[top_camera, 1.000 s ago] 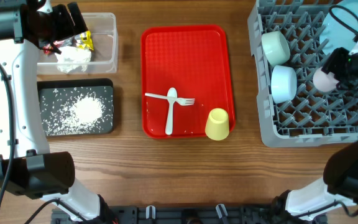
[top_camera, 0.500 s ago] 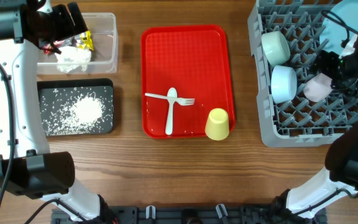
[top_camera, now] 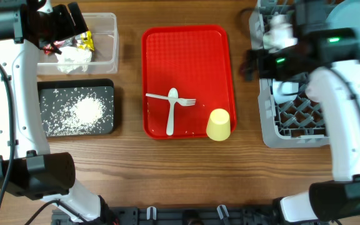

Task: Sort waste into correct bins and load items into the dishwasher rack
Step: 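Reach the right gripper to the yellow cup and grasp it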

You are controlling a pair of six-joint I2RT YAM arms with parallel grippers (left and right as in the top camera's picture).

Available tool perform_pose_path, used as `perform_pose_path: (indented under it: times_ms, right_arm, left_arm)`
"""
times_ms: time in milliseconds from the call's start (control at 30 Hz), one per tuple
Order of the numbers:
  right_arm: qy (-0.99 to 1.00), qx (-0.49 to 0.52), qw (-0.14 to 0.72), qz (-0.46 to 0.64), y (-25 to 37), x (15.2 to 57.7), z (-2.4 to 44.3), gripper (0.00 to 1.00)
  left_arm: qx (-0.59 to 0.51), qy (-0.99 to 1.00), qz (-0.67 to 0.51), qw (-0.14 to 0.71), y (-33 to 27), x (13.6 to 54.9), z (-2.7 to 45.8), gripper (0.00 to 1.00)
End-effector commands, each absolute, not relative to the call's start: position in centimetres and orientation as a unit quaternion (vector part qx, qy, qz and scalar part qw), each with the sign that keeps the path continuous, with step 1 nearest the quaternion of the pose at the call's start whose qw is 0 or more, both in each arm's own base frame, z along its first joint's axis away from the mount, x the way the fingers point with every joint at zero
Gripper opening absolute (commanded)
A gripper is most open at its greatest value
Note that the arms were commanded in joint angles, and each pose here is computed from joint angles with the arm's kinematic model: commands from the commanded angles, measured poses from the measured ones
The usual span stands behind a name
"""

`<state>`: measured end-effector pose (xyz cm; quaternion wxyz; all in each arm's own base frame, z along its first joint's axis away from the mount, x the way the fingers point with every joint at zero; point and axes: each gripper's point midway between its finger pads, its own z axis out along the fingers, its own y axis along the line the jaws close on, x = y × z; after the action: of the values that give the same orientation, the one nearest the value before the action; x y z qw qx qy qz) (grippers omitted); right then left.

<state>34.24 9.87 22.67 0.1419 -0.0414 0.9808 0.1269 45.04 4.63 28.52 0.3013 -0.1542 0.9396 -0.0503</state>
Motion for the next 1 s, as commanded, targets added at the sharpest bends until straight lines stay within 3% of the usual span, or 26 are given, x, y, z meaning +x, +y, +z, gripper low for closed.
perform_pose_path:
  times_ms: [0,333,967]
  right_arm:
    - [0.990,-0.062,0.083,0.099,12.7,32.6,18.3,1.00]
    - [0.993,-0.077,0.012,0.086,14.1,29.7,11.0,1.00]
    - [0.990,-0.106,-0.077,0.051,15.6,27.4,5.4,0.99]
  left_arm:
    - [-0.150,0.942,-0.046,0.295,4.9,45.1,28.0,1.00]
    - [-0.150,0.942,-0.046,0.295,4.9,45.1,27.9,1.00]
    - [-0.150,0.942,-0.046,0.295,4.9,45.1,28.0,1.00]
